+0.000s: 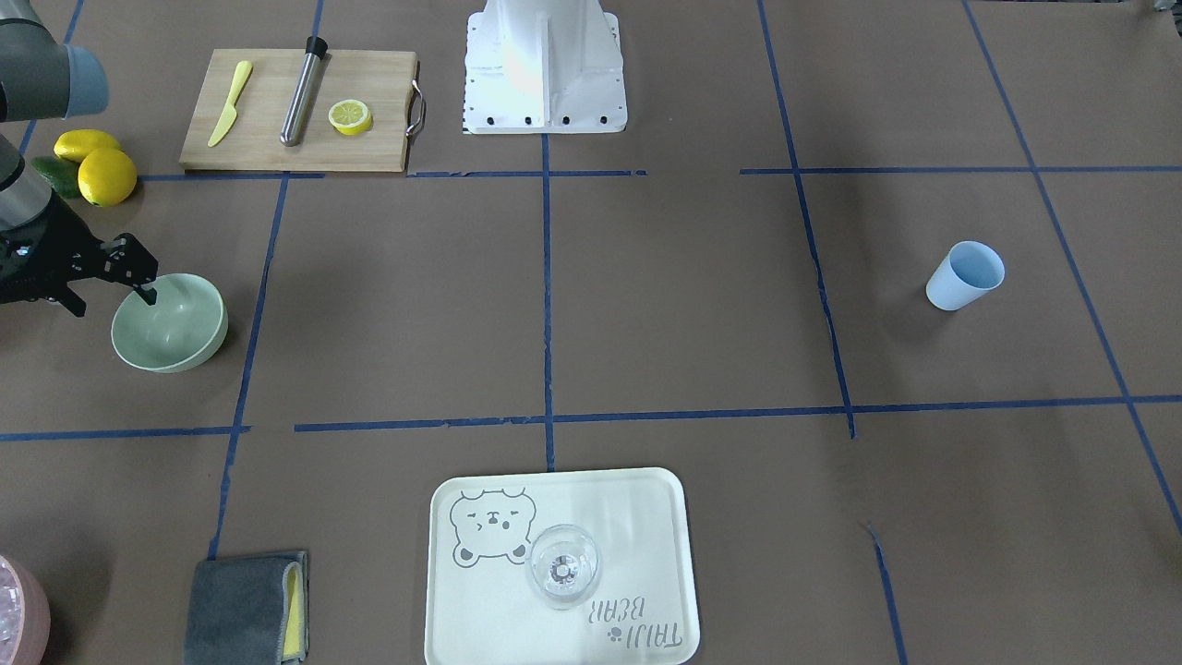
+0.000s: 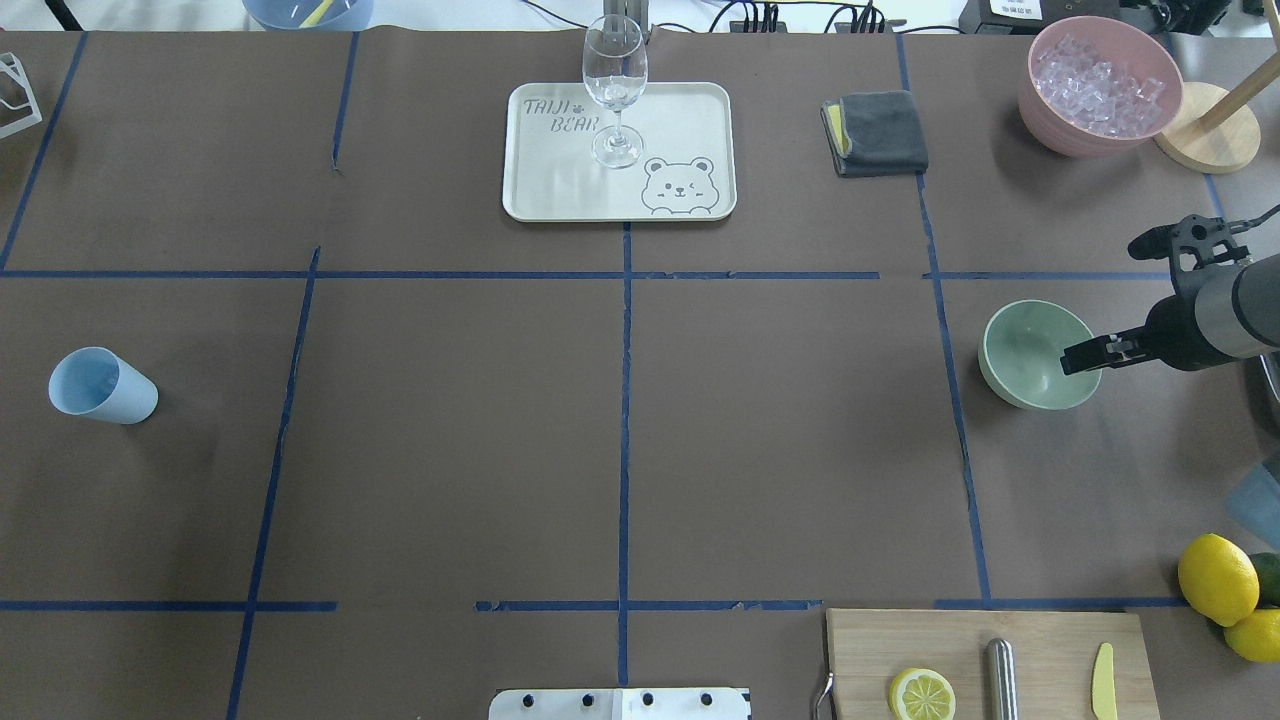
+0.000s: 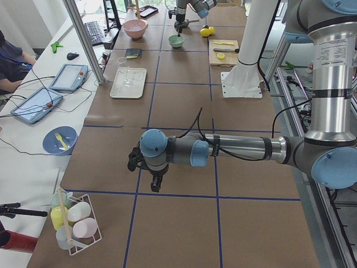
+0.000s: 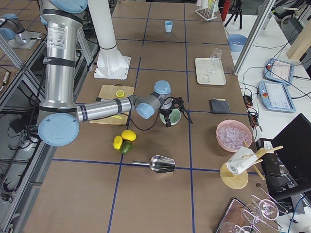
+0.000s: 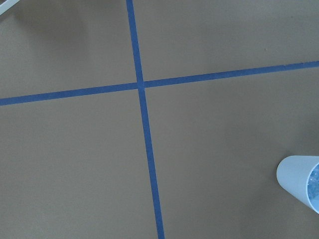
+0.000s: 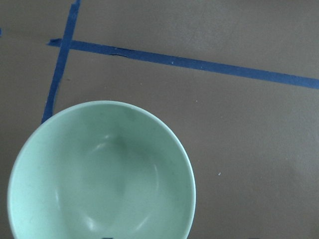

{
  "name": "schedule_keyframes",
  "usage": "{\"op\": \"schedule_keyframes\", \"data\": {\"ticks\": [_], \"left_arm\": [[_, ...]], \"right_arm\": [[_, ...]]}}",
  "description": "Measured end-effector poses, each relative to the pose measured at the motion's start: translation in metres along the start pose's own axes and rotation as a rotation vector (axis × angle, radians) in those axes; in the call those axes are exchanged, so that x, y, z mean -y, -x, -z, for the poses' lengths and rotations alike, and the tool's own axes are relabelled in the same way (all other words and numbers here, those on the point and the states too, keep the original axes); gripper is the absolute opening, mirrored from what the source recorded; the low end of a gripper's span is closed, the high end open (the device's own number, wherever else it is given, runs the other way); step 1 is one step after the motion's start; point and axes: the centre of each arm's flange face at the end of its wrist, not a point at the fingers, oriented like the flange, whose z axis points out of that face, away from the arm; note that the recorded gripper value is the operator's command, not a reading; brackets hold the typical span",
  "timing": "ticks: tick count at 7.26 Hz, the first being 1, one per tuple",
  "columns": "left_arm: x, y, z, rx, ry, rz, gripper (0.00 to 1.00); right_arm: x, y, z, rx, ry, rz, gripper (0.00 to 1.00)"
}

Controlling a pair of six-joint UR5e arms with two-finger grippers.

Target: Pour ice into bowl

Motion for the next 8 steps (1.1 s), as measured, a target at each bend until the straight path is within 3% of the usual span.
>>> {"op": "schedule_keyframes", "data": {"ticks": [1, 2, 3, 6, 8], "left_arm": [[0.000, 0.000, 0.000, 0.000, -0.001, -0.001, 1.00], [0.000, 0.000, 0.000, 0.000, -0.002, -0.002, 1.00], [0.000, 0.000, 0.000, 0.000, -0.002, -0.002, 1.00], [0.001, -0.001, 0.001, 0.000, -0.005, -0.006, 1.00], [0.001, -0.001, 0.001, 0.001, -0.009, -0.011, 1.00]], "right_arm": [[0.007, 0.001, -0.007, 0.001, 0.000, 0.000, 0.58], [0.010, 0.001, -0.012, 0.000, 0.003, -0.002, 0.26], [0.011, 0.000, -0.014, 0.000, 0.005, -0.003, 0.04], [0.014, 0.005, -0.011, 0.011, -0.002, 0.012, 0.00], [0.024, 0.029, 0.010, 0.051, -0.043, 0.034, 0.00]]}}
